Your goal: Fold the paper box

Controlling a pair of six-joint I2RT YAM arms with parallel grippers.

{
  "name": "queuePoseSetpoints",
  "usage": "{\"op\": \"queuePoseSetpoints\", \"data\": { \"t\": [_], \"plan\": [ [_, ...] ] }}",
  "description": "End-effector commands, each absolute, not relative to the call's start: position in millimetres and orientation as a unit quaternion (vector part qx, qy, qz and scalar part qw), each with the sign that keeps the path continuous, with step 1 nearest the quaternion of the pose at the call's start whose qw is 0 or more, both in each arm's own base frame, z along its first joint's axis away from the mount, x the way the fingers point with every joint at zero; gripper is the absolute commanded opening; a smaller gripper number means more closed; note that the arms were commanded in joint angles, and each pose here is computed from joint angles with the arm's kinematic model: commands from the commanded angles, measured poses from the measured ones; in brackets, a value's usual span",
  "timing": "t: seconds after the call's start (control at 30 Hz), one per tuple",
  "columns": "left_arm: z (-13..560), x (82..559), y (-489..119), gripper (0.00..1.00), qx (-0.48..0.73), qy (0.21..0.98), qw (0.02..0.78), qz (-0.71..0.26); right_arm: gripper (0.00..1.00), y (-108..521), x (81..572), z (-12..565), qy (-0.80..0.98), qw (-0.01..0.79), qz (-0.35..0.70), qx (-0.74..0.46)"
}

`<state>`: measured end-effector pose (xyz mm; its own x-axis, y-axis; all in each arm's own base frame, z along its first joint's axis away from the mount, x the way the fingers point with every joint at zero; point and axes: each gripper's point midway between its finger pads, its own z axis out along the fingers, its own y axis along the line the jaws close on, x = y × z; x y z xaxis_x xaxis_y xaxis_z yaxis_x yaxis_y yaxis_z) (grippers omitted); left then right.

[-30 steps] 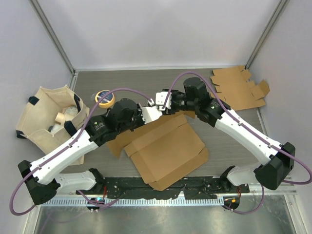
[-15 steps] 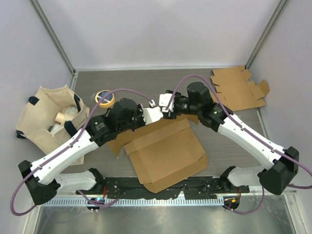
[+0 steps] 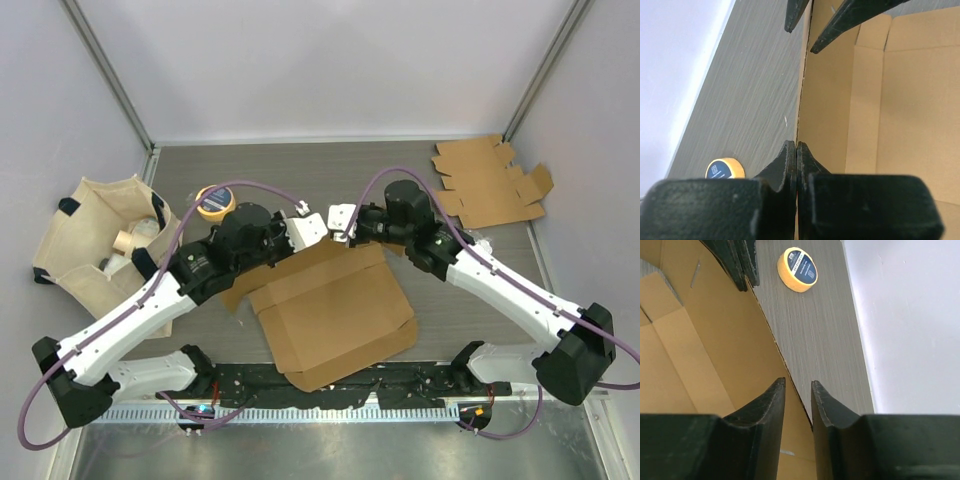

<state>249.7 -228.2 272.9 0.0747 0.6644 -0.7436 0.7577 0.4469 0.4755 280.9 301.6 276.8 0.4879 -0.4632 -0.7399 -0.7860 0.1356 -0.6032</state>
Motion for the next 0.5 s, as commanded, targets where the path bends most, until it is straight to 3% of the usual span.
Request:
{"op": "queuePoseSetpoints", "data": {
  "t": [0.0, 0.07, 0.13, 0.17, 0.2, 0.27, 0.33, 0.47],
  "plan": [
    [323, 251, -240, 0.00, 0.479, 0.633, 0.601, -0.087, 0.30, 311, 290, 289, 0.453, 0.619, 0.118, -0.631],
    [322, 250, -241, 0.00, 0.477, 0.635, 0.601, -0.093, 0.29, 312, 296, 284, 0.456, 0.614, 0.110, -0.634],
    [323, 250, -242, 0.00, 0.471, 0.634, 0.606, -0.097, 0.20, 311, 301, 282, 0.462, 0.615, 0.101, -0.631],
    [322, 252, -240, 0.01, 0.452, 0.644, 0.609, -0.099, 0.11, 312, 304, 285, 0.459, 0.625, 0.093, -0.624],
    [329, 256, -240, 0.07, 0.431, 0.647, 0.621, -0.101, 0.06, 311, 309, 289, 0.458, 0.634, 0.086, -0.617],
    [336, 269, -224, 0.38, 0.330, 0.688, 0.639, -0.099, 0.01, 307, 317, 282, 0.470, 0.630, 0.067, -0.615],
    [340, 273, -208, 0.58, 0.251, 0.712, 0.648, -0.099, 0.01, 301, 325, 279, 0.484, 0.617, 0.063, -0.618],
    [334, 274, -167, 0.65, 0.078, 0.757, 0.641, -0.104, 0.01, 294, 330, 263, 0.504, 0.579, 0.072, -0.637]
  ]
}}
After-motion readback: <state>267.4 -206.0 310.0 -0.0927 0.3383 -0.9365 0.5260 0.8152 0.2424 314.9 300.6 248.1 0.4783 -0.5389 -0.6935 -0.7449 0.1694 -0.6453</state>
